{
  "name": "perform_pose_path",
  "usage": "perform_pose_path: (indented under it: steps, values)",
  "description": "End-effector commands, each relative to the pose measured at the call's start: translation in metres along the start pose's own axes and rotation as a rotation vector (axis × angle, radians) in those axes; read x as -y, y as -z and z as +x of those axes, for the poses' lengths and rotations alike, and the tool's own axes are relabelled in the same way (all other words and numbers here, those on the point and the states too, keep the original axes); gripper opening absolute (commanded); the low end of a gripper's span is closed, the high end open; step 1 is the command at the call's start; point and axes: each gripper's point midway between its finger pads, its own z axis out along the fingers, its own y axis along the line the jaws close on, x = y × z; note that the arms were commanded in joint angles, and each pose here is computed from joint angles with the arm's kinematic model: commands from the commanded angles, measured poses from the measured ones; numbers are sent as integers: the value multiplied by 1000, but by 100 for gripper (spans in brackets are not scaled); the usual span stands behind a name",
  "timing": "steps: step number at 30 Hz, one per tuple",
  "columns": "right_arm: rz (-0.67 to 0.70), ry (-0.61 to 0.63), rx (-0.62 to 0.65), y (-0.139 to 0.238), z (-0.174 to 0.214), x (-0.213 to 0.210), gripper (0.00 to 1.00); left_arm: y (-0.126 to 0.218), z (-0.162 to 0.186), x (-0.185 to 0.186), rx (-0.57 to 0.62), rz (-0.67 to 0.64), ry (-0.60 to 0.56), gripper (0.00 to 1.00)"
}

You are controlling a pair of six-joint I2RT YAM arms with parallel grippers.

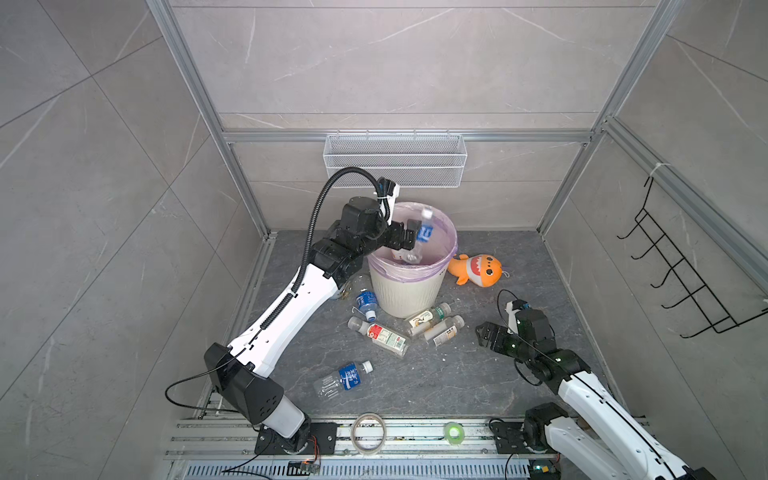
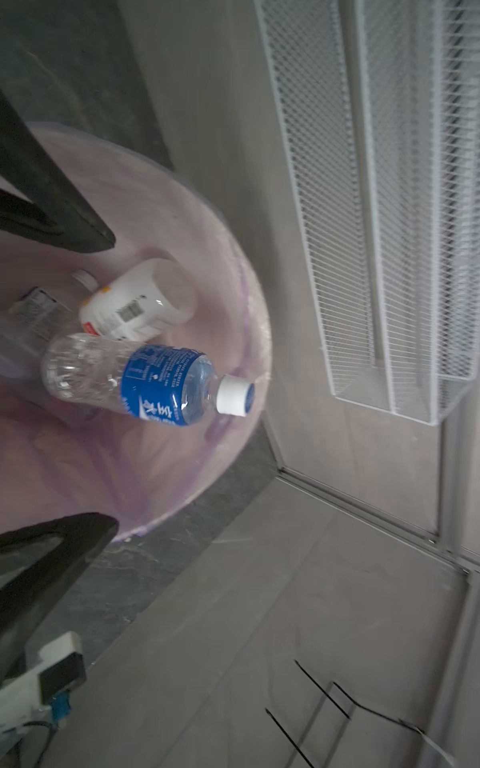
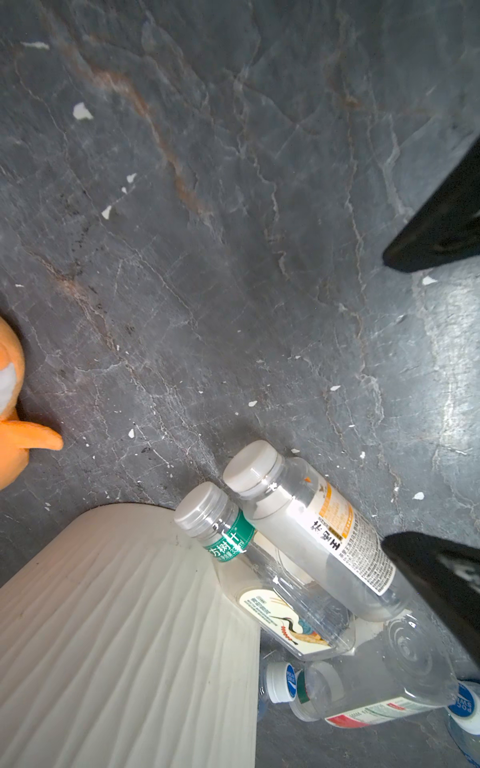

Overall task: Throw the plastic bottles in the bin
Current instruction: 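Open the left gripper to drop the bottle into the bin, then lower the left gripper onto the blue-labelled bottle nearest the robot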

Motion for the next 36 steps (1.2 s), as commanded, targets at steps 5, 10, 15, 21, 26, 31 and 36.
perform_pose_path:
  steps: [5,10,15,21,26,31,36]
  values:
    - [-15,22,-4,-2,2,-1,99,91,-57,12,236,43,-4,100]
    - [-23,33,1,-1,2,-2,99,106,-34,4,213,13,-5,100]
    - [-30,45,-3,-1,2,-4,100,114,-2,-6,175,-22,8,100]
    - [-27,44,-12,-3,3,-4,99,123,36,-14,121,-38,33,100]
    - [-27,43,-17,-4,3,-4,99,133,73,-23,57,-71,48,100]
    - [-25,43,-19,-4,3,-3,99,139,119,-28,-32,-78,89,97]
    - [-26,43,-17,-4,3,-3,99,144,172,-30,-148,-90,112,91]
